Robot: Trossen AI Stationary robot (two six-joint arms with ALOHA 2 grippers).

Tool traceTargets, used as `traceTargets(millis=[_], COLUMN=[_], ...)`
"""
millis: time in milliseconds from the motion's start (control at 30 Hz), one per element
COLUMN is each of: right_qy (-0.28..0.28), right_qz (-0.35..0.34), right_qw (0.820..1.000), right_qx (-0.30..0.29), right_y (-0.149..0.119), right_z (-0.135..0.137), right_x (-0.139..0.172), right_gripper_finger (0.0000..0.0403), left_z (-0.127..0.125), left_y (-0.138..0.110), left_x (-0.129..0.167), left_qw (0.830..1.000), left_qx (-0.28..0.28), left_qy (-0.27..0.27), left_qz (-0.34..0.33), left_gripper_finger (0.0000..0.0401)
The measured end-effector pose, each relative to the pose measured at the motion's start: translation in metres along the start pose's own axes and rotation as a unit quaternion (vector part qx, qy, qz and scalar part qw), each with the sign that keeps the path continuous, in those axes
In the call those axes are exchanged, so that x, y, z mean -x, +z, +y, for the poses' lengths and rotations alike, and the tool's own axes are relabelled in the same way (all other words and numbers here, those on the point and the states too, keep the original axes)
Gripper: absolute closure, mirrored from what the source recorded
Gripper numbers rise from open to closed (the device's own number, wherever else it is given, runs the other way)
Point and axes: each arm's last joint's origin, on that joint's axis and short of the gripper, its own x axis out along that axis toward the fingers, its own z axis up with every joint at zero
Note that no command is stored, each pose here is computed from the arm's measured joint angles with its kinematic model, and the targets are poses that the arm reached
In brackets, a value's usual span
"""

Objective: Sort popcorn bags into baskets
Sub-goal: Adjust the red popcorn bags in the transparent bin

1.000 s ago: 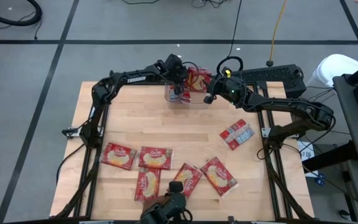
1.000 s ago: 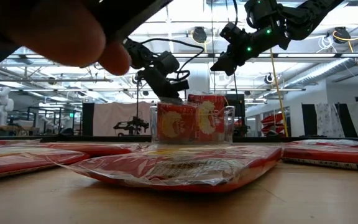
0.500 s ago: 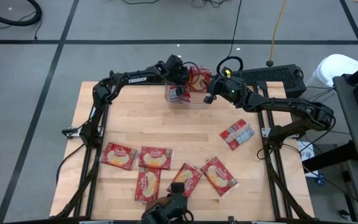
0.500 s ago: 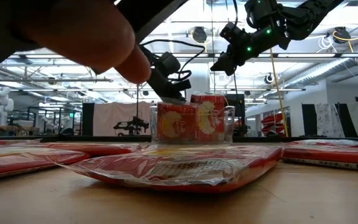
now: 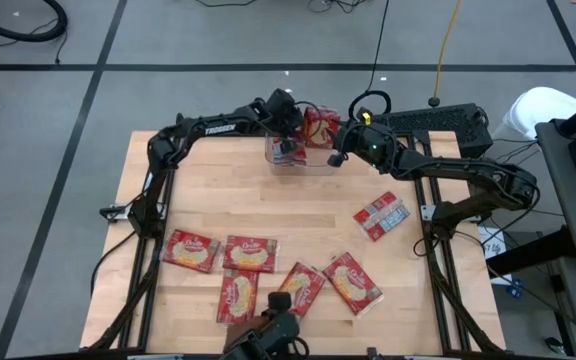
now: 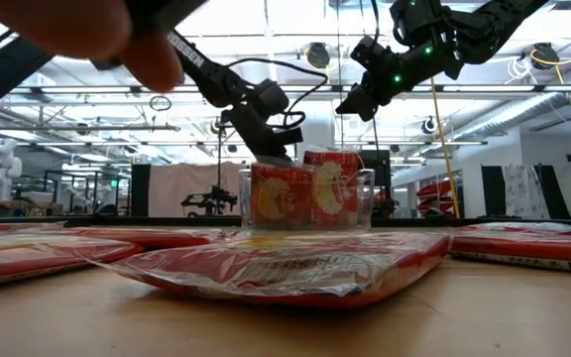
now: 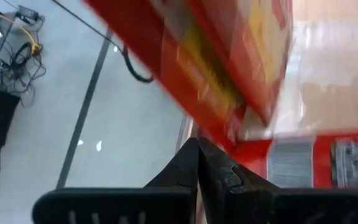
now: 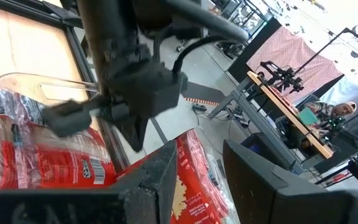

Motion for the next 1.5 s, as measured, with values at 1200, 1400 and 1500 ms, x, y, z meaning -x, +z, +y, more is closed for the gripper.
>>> traceTargets(millis=[1200,1400,1500], right_qy=[-0.001,0.001,0.001], right_qz=[-0.003,0.000,0.001], right_qw=[1.000,1.000,1.000], right_qx=[-0.006,-0.006,-0.006], right_y=[0.000,0.000,0.000], right_z=[0.000,0.000,0.000], right_x=[0.000,0.000,0.000], right_gripper_finger=[0.0277,0.0277,0.0277], left_z=[-0.007,-0.004,0.002], left_y=[0.000,0.002,0.011], left_x=[-0.017,0.004,0.033], left_qw=[0.999,1.000,1.000], left_qx=[-0.009,-0.001,-0.001], left_qy=[-0.021,-0.024,-0.026], left_qz=[-0.039,-0.004,-0.002], left_gripper_finger=[0.0377,0.0376,0.0376])
